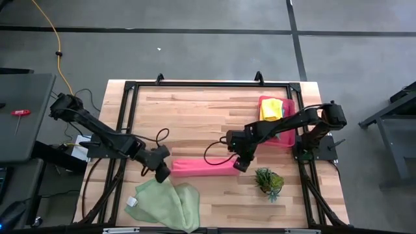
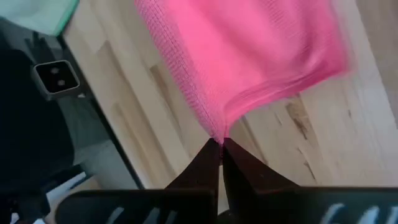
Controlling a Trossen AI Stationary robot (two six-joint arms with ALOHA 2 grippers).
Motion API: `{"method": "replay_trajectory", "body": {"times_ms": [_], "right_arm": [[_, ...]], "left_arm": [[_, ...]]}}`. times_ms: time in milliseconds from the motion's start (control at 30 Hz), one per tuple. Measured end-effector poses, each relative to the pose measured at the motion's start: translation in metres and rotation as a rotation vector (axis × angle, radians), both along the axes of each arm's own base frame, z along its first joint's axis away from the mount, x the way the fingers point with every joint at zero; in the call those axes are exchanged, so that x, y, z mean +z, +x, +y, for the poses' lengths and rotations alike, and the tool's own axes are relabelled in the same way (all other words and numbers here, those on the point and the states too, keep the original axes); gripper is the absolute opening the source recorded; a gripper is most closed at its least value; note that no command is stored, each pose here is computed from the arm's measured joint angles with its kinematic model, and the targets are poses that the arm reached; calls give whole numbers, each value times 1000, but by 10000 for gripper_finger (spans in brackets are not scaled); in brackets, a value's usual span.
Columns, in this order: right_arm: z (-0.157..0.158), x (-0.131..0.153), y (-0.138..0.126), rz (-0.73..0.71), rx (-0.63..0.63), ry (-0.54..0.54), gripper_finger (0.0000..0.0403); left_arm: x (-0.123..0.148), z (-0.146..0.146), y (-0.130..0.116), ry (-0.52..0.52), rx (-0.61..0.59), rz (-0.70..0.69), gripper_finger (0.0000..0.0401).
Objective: Fold microfiber towels
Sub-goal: Fold the pink microfiber cloth
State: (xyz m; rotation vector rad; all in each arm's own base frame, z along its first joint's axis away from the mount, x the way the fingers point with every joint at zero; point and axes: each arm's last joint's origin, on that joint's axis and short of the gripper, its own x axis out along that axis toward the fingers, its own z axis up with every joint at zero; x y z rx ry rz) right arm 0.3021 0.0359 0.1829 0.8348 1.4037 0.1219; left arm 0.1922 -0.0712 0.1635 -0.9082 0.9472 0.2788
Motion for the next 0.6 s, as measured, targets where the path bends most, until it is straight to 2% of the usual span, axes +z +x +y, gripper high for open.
{"method": "replay_trajectory", "body": {"times_ms": [133,400,600], "right_arm": [[-3,2,-1,-5,-14,-6,0],[-22,1,1,26,-162,-125,0],[-24,-1,-2,56,-185,-176,0]], "left_arm": [[11,0,4,25,-16,-49,0],[9,28,10,192,128,-48,0],[7,40,10,239,136,-12,0]]}}
